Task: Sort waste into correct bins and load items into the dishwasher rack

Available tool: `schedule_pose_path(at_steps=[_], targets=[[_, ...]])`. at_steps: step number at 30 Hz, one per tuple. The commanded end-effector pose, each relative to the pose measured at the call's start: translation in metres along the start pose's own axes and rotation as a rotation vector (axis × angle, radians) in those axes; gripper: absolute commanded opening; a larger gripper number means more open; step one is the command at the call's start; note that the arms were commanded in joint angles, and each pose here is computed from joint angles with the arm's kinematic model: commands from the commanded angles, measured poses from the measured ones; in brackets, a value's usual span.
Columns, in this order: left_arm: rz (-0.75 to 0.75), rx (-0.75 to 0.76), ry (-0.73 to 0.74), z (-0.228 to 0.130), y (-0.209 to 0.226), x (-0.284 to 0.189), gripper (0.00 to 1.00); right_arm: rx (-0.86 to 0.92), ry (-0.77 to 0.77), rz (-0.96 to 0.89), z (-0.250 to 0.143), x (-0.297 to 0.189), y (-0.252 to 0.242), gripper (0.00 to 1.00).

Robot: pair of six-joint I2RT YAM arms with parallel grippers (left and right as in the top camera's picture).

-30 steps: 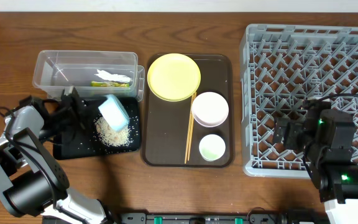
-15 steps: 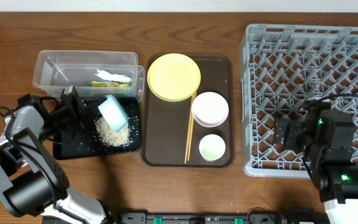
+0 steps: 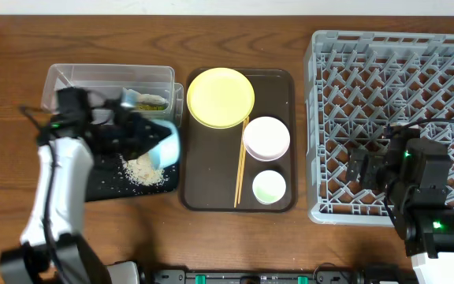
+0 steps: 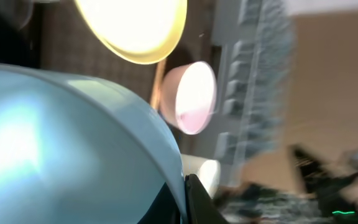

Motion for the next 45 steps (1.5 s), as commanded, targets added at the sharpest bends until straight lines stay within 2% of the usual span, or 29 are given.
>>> schedule_pose_path(at_steps=[1, 9, 15, 21, 23, 25, 27, 32, 38, 45], targets=[[0.257, 0.195, 0.026, -0.001, -0.002, 0.016, 0.06, 0.004, -0.014, 0.020, 0.005, -0.004, 0.006, 0.99], [0.439, 0.469, 0.130, -0.020, -0.026, 0.087, 0.06, 0.004, -0.014, 0.020, 0.005, -0.004, 0.006, 0.99], [0.505, 0.551, 0.222, -0.041, -0.022, 0.130, 0.07, 0.004, -0.014, 0.020, 0.005, -0.004, 0.006, 0.99], [0.530, 0.559, 0.297, -0.055, -0.007, 0.155, 0.07, 0.004, -0.013, 0.020, 0.005, -0.004, 0.006, 0.99], [0.531, 0.558, 0.302, -0.055, -0.004, 0.158, 0.08, 0.004, -0.013, 0.020, 0.005, -0.004, 0.006, 0.99], [0.529, 0.561, 0.296, -0.054, -0.005, 0.158, 0.16, 0.004, -0.013, 0.020, 0.005, -0.004, 0.006, 0.99], [0.526, 0.565, 0.286, -0.052, -0.007, 0.157, 0.30, 0.004, -0.013, 0.020, 0.005, -0.004, 0.006, 0.99], [0.512, 0.588, 0.252, -0.041, -0.026, 0.146, 0.42, 0.004, -0.013, 0.020, 0.005, -0.004, 0.006, 0.99], [0.459, 0.639, 0.193, -0.040, -0.068, 0.118, 0.44, 0.004, -0.013, 0.020, 0.005, -0.004, 0.006, 0.99], [0.421, 0.688, 0.276, -0.078, -0.090, 0.124, 0.45, 0.004, -0.013, 0.020, 0.005, -0.004, 0.006, 0.99]])
Point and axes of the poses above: each gripper's point midway between its finger pads, its own x axis out along the fingers, its own y axis along the line the jaws close on, z = x × y, the point moved 3 cm from there along -x, back along the fingers, and after that the axes turned 13 degrees about x, right-handed, at the moved point
